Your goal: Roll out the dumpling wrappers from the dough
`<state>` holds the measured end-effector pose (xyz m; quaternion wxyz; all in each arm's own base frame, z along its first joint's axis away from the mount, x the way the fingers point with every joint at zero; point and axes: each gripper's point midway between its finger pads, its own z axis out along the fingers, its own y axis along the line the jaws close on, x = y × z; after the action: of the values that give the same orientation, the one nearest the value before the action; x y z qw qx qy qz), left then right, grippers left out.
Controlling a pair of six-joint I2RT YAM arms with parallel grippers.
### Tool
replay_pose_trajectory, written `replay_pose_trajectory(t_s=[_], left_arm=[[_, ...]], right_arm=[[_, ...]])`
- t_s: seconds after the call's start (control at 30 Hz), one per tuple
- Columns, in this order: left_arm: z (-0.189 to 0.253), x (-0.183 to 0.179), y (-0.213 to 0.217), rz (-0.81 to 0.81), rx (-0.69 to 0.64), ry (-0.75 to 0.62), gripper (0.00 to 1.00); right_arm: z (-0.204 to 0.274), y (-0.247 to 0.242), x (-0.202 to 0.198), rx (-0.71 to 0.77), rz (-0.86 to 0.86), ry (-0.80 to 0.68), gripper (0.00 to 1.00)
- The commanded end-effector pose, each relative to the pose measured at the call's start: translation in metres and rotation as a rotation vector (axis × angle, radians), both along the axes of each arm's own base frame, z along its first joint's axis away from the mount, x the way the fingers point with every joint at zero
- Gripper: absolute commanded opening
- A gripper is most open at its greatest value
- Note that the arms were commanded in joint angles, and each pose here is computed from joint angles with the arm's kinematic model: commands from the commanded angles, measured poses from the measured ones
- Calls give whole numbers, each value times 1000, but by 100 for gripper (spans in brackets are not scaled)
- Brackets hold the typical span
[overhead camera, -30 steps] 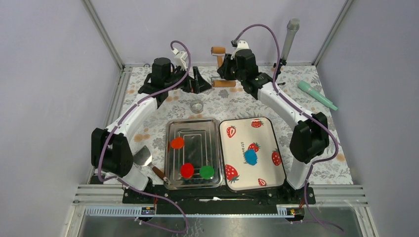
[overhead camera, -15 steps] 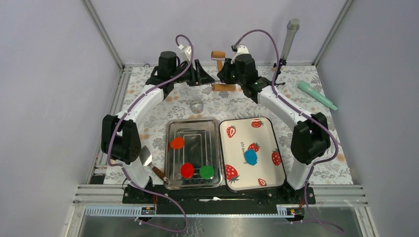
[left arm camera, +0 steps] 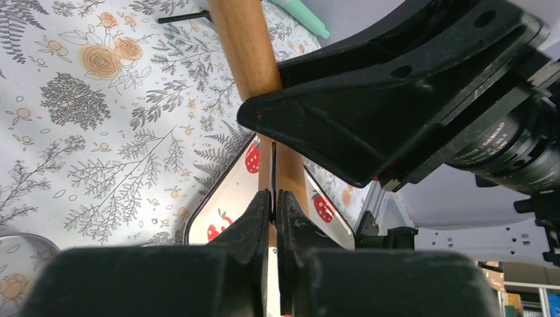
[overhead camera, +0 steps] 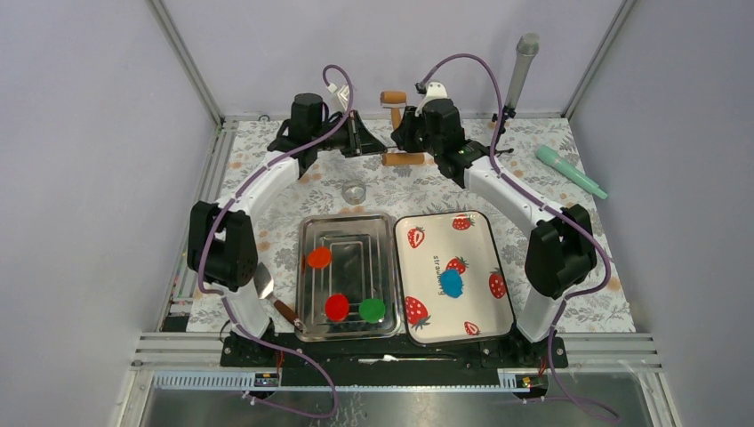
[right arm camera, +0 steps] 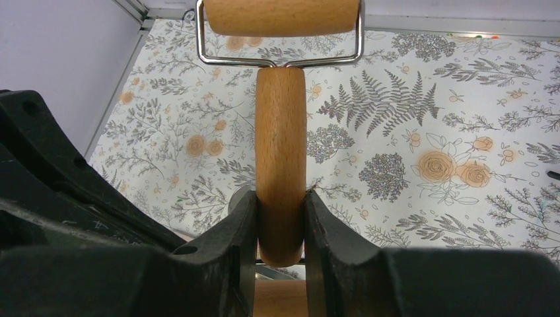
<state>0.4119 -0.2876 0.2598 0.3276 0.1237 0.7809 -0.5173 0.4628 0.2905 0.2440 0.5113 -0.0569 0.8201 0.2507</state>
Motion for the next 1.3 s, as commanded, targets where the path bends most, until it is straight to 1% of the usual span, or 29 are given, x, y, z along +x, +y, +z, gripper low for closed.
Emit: replay_pose_trajectory(t_s=[0.0, 0.07, 0.13, 0.17, 0.2, 0.23, 0.3, 0.33, 0.37, 0.43, 0.47, 0.5, 0.57, 0.6, 0.63, 0.67, 0.73, 0.83, 0.93, 1.0, 1.1, 1.17, 1.27], left_arm=[[20, 2, -9, -42, -21, -81, 0], [19, 2, -8, -49, -13, -82, 0], [17, -2, -8, -70, 1, -83, 0], [17, -3, -7, -85, 6, -86, 0], [16, -6, -6, -102, 15, -89, 0], [15, -8, -4, -118, 27, -98, 0], [11, -15, 1, -152, 76, -139, 0], [9, -18, 6, -165, 101, -156, 0], [6, -21, 10, -183, 123, -176, 0], [-2, -34, 18, -232, 175, -197, 0], [-6, -40, 22, -264, 205, -218, 0], [-9, -47, 26, -295, 228, -241, 0], [-14, -63, 31, -362, 259, -277, 0], [-15, -71, 34, -397, 270, -295, 0], [-16, -78, 36, -435, 285, -330, 0], [-17, -84, 38, -461, 296, -344, 0], [-18, -96, 40, -518, 322, -382, 0], [-18, -110, 43, -582, 351, -420, 0], [-13, -115, 43, -594, 353, -447, 0], [-11, -116, 44, -595, 355, -461, 0], [-9, -115, 43, -582, 350, -482, 0], [-10, -115, 42, -566, 346, -481, 0], [-15, -114, 42, -555, 340, -465, 0]], right_arm=[[55, 10, -1, 82, 22, -138, 0], [54, 9, -2, 76, 23, -138, 0], [54, 13, -9, 59, 80, -138, 2], [51, 13, -14, 36, 118, -129, 8], [51, 10, -18, 21, 152, -127, 20], [52, 9, -26, 19, 218, -123, 34], [46, 3, -51, 31, 398, -56, 57], [48, -4, -63, 46, 477, -23, 63], [51, -13, -74, 62, 546, 6, 66], [62, -34, -94, 105, 704, 35, 64], [66, -45, -100, 103, 761, 35, 64], [71, -57, -98, 85, 767, 43, 64], [80, -76, -93, 16, 790, 20, 66], [83, -81, -94, -43, 840, -25, 68], [77, -86, -104, -116, 918, -53, 69], [75, -87, -107, -145, 963, -65, 69], [67, -88, -108, -175, 1030, -58, 70], [51, -82, -109, -177, 1112, -26, 70], [35, -71, -115, -191, 1180, -34, 71], [19, -61, -125, -211, 1230, -2, 72], [1, -49, -139, -132, 1259, 71, 77], [-7, -43, -144, -68, 1255, 111, 78], [-19, -40, -155, -50, 1274, 134, 79]])
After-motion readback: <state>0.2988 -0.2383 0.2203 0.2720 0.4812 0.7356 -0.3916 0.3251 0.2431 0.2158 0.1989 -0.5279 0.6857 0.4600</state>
